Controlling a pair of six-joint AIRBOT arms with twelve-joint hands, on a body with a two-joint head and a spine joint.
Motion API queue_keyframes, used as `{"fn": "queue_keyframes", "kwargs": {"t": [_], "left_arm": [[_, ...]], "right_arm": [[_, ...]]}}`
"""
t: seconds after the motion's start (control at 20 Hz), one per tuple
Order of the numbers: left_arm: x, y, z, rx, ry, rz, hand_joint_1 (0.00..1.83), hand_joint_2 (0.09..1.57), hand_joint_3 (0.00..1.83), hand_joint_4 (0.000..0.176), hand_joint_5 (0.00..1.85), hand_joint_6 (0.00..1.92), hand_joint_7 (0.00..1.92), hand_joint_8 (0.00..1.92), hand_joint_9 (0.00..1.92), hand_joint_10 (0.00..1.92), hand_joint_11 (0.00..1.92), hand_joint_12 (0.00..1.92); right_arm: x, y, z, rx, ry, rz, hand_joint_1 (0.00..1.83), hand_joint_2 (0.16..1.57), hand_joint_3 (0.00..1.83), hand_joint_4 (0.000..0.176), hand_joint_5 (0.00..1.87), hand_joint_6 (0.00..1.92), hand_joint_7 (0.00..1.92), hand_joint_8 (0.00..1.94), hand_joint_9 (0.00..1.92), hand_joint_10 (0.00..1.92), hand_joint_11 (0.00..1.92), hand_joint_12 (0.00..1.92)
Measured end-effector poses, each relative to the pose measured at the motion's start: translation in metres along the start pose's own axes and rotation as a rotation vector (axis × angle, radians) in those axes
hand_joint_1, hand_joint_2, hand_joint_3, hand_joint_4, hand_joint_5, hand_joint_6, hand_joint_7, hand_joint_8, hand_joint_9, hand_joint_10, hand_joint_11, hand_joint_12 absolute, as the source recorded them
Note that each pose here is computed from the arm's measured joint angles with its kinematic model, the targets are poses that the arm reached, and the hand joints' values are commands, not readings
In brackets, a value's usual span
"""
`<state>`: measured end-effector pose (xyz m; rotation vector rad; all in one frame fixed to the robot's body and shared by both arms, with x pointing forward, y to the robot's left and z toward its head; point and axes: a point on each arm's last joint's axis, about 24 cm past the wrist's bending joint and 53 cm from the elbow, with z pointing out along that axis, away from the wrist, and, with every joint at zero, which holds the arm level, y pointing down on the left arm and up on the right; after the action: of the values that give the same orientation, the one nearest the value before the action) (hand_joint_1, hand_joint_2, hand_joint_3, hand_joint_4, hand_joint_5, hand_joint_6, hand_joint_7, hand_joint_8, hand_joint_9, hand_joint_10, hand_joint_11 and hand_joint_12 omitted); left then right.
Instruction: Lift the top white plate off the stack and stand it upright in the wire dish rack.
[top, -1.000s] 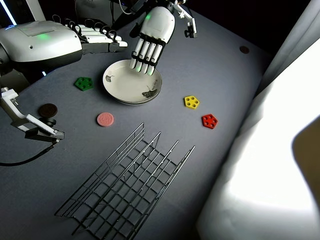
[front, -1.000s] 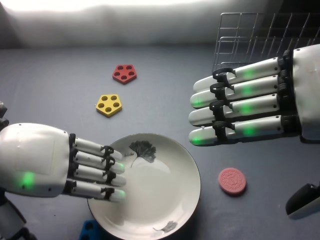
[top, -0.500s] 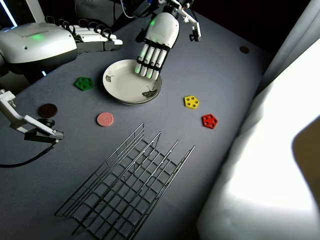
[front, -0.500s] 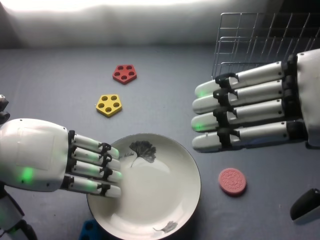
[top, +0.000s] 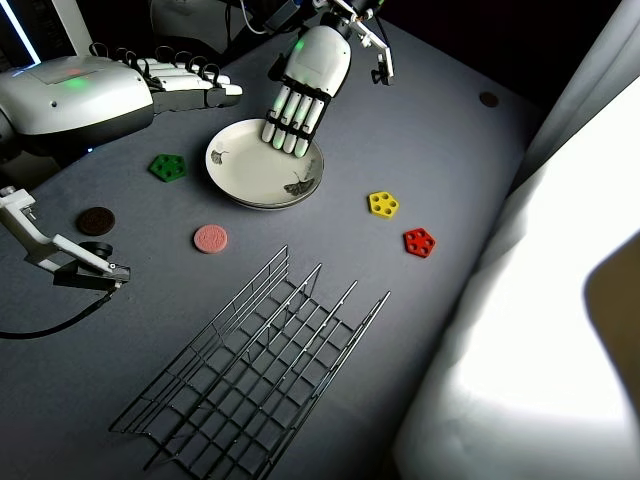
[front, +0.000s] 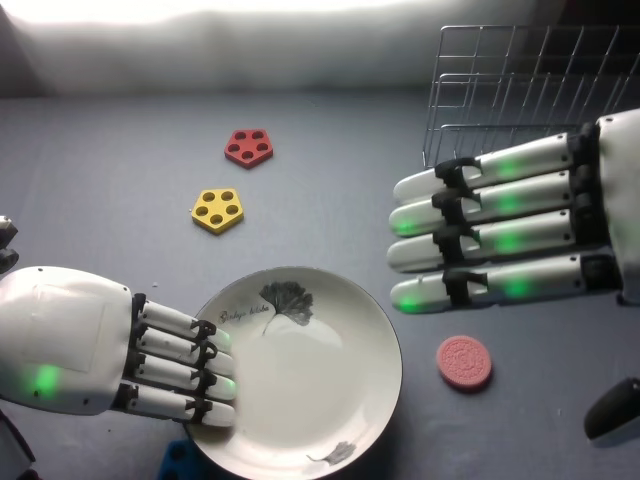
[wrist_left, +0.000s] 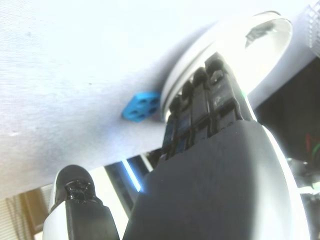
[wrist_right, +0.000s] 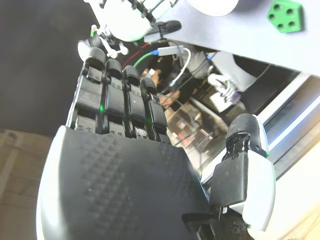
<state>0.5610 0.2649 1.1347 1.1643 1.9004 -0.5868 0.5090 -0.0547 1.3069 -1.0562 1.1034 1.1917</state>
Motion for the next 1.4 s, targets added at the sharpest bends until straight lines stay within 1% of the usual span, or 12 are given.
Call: {"fn": "queue_keyframes", "kwargs": {"t": [0.15,0.25,0.35,0.4,0.45,0.5,0.6,0.9,0.95,1.15,1.35,1.4], "left_arm": [[0.001,0.001,0.0,-0.002,0.003,-0.001,0.19,0.89,0.0,0.0,0.06,0.0,0.08,0.0,0.1,0.01,0.12,0.08],[0.001,0.0,0.001,-0.002,0.001,-0.003,0.19,0.89,0.0,0.0,0.07,0.0,0.08,0.0,0.1,0.0,0.12,0.07],[0.0,0.0,0.002,0.0,0.0,-0.003,0.18,0.89,0.0,0.0,0.06,0.0,0.07,0.0,0.1,0.0,0.12,0.07],[0.0,-0.001,0.003,0.004,-0.003,-0.006,0.22,0.89,0.0,0.0,0.06,0.0,0.07,0.0,0.09,0.0,0.12,0.07],[0.0,-0.001,0.004,0.007,-0.004,-0.006,0.22,0.89,0.0,0.0,0.06,0.0,0.07,0.0,0.09,0.0,0.12,0.07],[-0.001,-0.002,0.006,0.012,-0.006,-0.007,0.19,0.89,0.0,0.0,0.06,0.0,0.06,0.0,0.07,0.0,0.12,0.07],[-0.001,-0.003,0.007,0.015,-0.008,-0.006,0.19,0.89,0.0,0.0,0.06,0.0,0.07,0.0,0.08,0.0,0.12,0.07],[-0.011,-0.009,0.027,0.044,-0.048,-0.016,0.2,0.89,0.0,0.0,0.06,0.01,0.07,0.01,0.09,0.01,0.14,0.07],[-0.012,-0.01,0.03,0.049,-0.054,-0.021,0.21,0.88,0.0,0.0,0.07,0.01,0.07,0.01,0.09,0.01,0.13,0.07],[-0.018,-0.013,0.044,0.059,-0.08,-0.038,0.21,0.88,0.0,0.0,0.07,0.01,0.07,0.0,0.09,0.0,0.13,0.07],[-0.019,-0.015,0.052,0.063,-0.082,-0.043,0.2,0.89,0.0,0.0,0.06,0.0,0.07,0.0,0.08,0.0,0.12,0.06],[-0.019,-0.016,0.053,0.062,-0.083,-0.044,0.19,0.88,0.0,0.0,0.07,0.0,0.07,0.0,0.09,0.0,0.12,0.06]], "right_arm": [[0.0,-0.006,-0.004,0.018,-0.003,0.004,0.3,0.98,0.0,0.0,0.12,0.0,0.13,0.0,0.15,0.0,0.21,0.02],[0.002,-0.008,-0.004,0.026,-0.001,-0.026,0.3,0.98,0.0,0.0,0.12,0.0,0.13,0.0,0.15,0.0,0.22,0.02],[0.003,-0.008,-0.004,0.021,-0.005,-0.032,0.32,0.98,0.0,0.0,0.13,0.01,0.14,0.0,0.15,0.0,0.21,0.01],[0.003,-0.007,-0.004,0.017,-0.004,-0.051,0.38,0.97,0.0,0.0,0.13,0.0,0.14,0.0,0.15,0.0,0.2,0.01],[0.005,-0.006,-0.005,0.015,-0.004,-0.062,0.38,0.97,0.0,0.0,0.13,0.0,0.14,0.0,0.15,0.0,0.2,0.01],[0.008,-0.005,-0.005,0.009,0.0,-0.082,0.47,0.97,0.0,0.0,0.12,0.0,0.13,0.0,0.14,0.0,0.19,0.0],[0.012,-0.003,-0.004,0.0,0.014,-0.101,0.51,0.96,0.0,0.0,0.13,0.0,0.13,0.0,0.14,0.0,0.2,0.01],[0.006,-0.008,-0.005,0.017,-0.014,-0.092,0.56,0.97,0.0,0.0,0.14,0.0,0.14,0.0,0.14,0.0,0.19,0.0],[0.006,-0.009,-0.004,0.022,-0.017,-0.091,0.51,0.98,0.01,0.0,0.12,0.0,0.13,0.0,0.13,0.0,0.18,0.0],[0.015,-0.017,0.003,0.048,0.005,-0.092,0.5,0.99,0.01,0.0,0.12,0.0,0.12,0.0,0.12,0.0,0.18,0.0],[0.019,-0.02,0.005,0.062,0.009,-0.079,0.58,0.98,0.0,0.0,0.15,0.01,0.15,0.01,0.15,0.01,0.19,0.0],[0.02,-0.021,0.006,0.062,0.013,-0.079,0.63,1.01,0.01,0.0,0.12,0.0,0.1,0.0,0.11,0.0,0.16,0.0]]}}
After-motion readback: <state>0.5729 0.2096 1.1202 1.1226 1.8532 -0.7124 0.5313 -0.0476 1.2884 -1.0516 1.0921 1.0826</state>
